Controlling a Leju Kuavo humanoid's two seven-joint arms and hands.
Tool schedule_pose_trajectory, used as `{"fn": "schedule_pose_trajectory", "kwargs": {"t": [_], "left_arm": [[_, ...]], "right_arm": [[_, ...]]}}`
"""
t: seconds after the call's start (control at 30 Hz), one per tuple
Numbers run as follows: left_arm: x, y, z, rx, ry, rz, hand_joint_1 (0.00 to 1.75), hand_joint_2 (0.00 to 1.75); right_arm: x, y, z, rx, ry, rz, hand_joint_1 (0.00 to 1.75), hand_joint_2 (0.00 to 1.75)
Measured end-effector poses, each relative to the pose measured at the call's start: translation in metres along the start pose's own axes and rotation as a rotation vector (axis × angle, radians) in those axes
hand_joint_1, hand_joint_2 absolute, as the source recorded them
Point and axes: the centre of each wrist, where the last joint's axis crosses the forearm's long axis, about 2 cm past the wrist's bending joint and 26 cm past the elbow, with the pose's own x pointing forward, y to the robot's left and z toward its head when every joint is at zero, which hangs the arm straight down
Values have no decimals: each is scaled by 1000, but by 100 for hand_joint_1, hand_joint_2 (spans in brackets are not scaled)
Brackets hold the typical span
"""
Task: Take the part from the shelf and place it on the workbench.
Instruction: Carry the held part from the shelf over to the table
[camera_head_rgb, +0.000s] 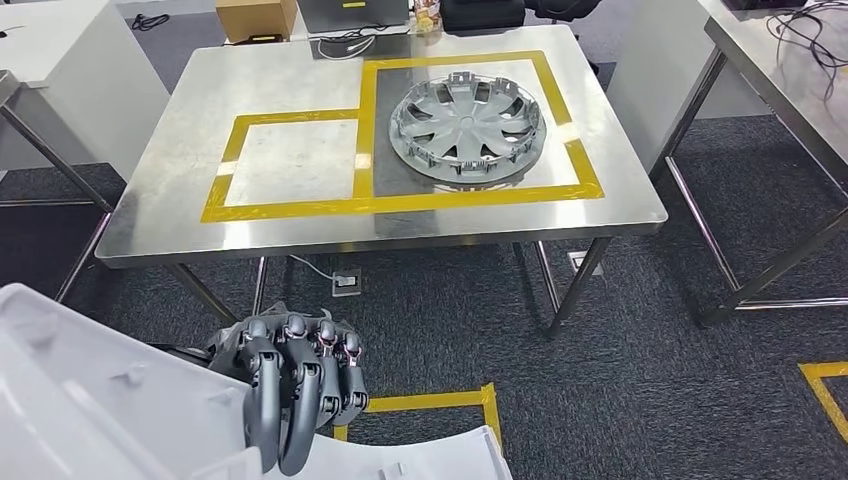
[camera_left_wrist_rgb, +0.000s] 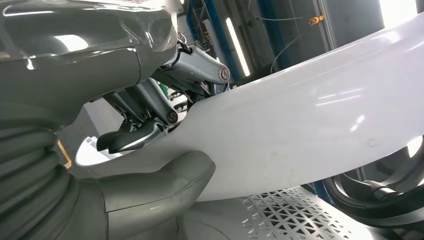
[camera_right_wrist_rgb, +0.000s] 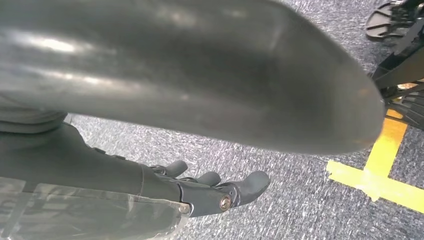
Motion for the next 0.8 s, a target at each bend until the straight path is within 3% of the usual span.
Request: {"fn": "schedule_pose_trajectory", "kwargs": {"t": [0.8], "left_arm": [[1, 2, -2, -6, -11, -10, 175, 175]], "right_arm": [[1, -1, 2, -6, -5, -4, 0, 0]]}}
